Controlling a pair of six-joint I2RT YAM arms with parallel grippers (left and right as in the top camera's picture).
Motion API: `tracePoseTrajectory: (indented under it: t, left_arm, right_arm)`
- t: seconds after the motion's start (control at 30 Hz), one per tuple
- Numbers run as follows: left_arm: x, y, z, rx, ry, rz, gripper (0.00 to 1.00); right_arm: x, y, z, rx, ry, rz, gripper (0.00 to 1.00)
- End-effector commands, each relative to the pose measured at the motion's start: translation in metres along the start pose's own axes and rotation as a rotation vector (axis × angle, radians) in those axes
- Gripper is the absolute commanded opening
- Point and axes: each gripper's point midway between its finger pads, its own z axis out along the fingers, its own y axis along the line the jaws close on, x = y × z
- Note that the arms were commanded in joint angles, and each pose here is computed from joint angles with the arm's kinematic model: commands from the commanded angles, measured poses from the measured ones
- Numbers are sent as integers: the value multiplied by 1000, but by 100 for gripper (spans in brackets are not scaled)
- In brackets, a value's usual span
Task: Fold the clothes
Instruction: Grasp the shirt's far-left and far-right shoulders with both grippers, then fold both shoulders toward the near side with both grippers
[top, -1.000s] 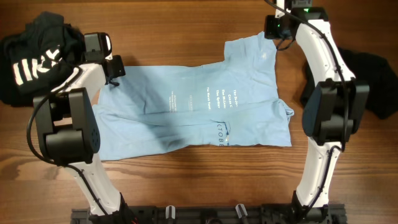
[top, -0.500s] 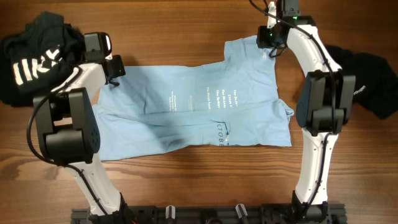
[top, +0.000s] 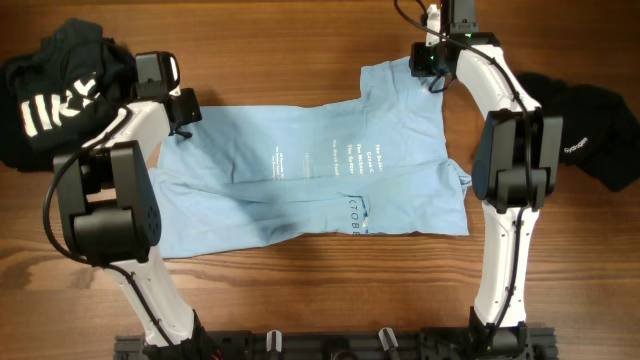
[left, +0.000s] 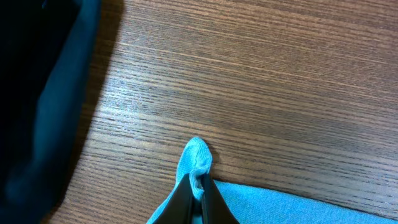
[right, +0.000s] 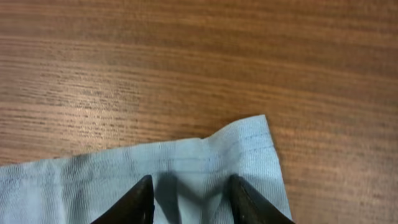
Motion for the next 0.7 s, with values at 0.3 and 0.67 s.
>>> tracePoseTrajectory:
  t: [0.3,0.67]
  left_arm:
    - [16,4,14,-12,49,-10,4]
    - [-14,7,-27,-14,-28,-43,4]
  right_arm:
    - [25,-4,23,-12,71,44,4]
    - [-6,18,-48,-96,37,63,4]
